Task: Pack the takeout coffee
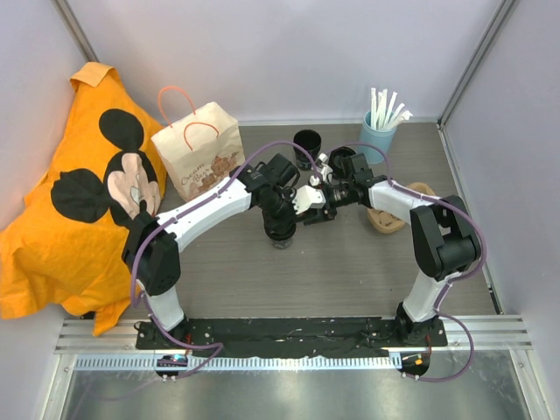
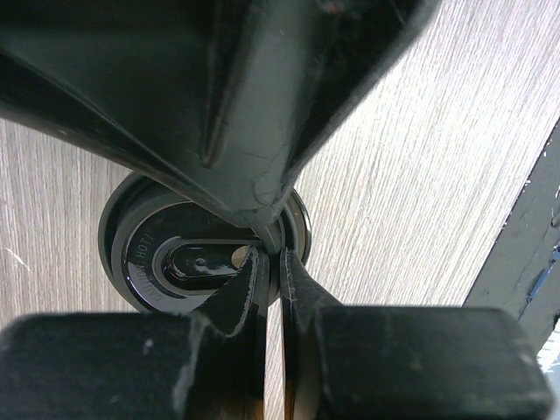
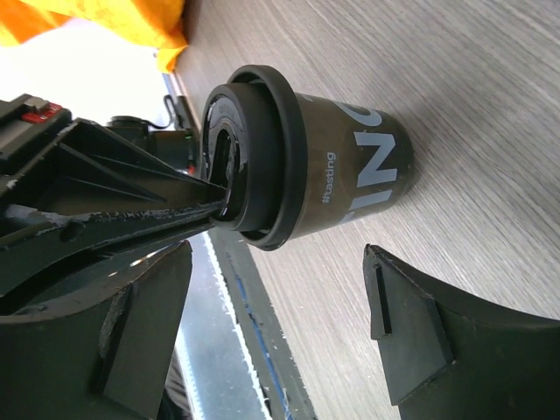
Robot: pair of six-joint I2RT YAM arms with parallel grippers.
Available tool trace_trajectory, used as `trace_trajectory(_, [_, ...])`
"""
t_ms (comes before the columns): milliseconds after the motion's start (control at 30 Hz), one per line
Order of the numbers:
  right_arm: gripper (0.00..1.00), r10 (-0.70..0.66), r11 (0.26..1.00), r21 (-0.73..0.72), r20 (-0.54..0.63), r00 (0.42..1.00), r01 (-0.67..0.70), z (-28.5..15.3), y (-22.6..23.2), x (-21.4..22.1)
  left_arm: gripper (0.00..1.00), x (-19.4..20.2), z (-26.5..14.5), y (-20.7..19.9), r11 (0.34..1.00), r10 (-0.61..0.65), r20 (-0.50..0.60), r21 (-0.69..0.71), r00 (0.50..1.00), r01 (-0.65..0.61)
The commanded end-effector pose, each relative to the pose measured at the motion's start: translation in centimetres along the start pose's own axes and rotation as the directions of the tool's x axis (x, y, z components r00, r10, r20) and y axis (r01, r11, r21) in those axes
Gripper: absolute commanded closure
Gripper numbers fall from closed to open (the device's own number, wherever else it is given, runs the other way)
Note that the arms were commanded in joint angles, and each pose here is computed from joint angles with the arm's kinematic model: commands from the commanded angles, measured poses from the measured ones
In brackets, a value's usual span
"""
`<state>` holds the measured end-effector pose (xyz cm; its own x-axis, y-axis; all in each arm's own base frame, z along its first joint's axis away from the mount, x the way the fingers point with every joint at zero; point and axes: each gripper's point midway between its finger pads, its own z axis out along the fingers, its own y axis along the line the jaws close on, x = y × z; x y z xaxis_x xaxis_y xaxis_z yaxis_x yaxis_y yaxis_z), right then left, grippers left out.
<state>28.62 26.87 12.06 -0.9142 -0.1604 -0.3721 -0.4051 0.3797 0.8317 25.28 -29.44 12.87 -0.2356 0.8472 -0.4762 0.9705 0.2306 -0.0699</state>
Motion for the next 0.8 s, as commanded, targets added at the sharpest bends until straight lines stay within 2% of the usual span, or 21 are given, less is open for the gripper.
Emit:
trace_trajectory(0, [0.15,-0.011,0.996,-0.088,0.022,1.0,0.013,-0.4,1.4,-1.5,1.0,-1.7,-2.5,-0.1,0.999,0.019,0.064,-0.031,0.998,-0.017])
trace_trajectory(333, [0.15,0.02,0.995,-0.101,0.015,1.0,-0.018,-0.3,0.8,-1.6,1.0,-1.9,-3.6,0.1,0.998,0.03,0.066,-0.061,0.997,-0.026])
trace_trajectory(767, [0.16,0.017,0.996,-0.089,0.026,1.0,-0.015,-0.4,0.8,-1.8,1.0,-1.7,-2.2,-0.7,1.0,0.008,0.071,0.006,0.997,-0.008])
